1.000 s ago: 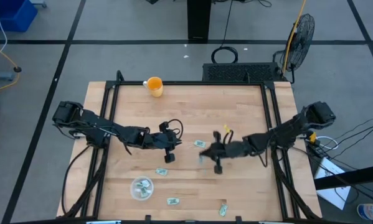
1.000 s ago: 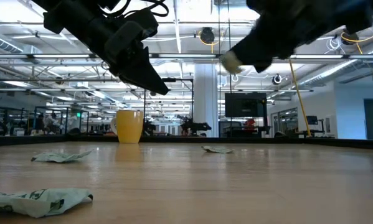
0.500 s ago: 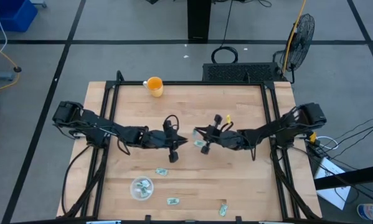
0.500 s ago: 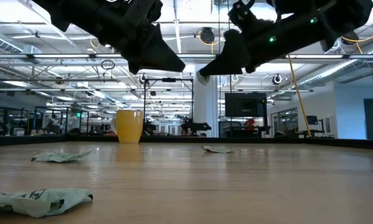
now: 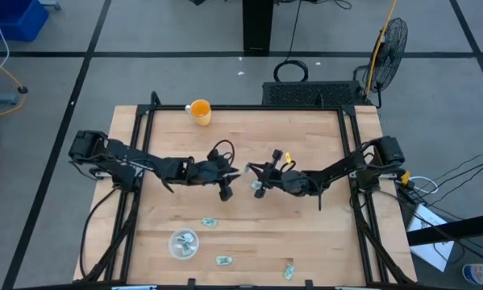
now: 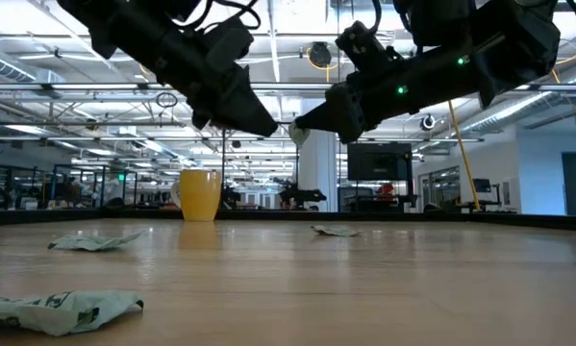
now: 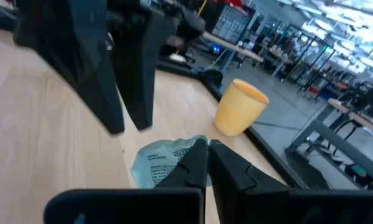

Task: Pick and place Stevia / Truvia into bins
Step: Put the stevia packet into the transparent container

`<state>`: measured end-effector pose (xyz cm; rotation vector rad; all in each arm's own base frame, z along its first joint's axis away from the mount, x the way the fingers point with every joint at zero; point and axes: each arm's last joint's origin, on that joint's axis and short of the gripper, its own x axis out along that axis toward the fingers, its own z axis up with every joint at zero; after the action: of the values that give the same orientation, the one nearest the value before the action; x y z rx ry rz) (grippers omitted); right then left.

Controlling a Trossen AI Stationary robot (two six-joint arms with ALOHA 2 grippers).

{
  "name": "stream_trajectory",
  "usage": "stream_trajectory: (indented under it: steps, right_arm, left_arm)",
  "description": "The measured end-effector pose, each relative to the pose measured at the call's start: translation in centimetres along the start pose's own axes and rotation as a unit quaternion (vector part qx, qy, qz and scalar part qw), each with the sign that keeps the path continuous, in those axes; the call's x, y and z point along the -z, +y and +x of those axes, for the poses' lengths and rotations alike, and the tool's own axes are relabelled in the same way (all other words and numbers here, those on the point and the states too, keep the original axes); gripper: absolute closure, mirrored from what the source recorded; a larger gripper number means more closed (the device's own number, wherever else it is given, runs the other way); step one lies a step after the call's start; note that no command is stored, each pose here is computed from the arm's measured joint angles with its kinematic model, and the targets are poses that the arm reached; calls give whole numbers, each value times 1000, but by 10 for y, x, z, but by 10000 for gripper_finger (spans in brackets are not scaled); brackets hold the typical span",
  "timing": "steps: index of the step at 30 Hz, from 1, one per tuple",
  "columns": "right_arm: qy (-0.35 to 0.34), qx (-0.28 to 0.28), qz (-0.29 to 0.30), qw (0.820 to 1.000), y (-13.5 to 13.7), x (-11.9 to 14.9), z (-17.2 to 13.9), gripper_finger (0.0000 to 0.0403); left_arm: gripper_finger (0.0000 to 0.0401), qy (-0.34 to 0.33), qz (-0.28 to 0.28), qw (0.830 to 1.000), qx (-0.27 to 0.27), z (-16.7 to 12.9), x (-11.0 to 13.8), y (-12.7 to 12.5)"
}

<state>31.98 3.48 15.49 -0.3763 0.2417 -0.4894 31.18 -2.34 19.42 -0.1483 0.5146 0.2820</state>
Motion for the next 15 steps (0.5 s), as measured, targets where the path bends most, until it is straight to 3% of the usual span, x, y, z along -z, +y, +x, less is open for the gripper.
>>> stream_trajectory:
  steps: [4,8,11,15]
  right_arm:
    - [-10,7,-3,1000,-3,-2,2,401]
    - [-6,13,-3,1000,-7,-1,4,401]
    - [-5,16,-2,1000,-9,0,6,401]
    - [-22,6,12,1000,-10,-3,6,401]
  left_arm:
    - [245,-9,-15,1000,-6,2,-4,6]
    - [198,-41,-51,998,25,3,-12,7]
    - [177,-62,-58,996,34,2,-16,6]
    - [168,-70,-62,996,8,3,-18,11]
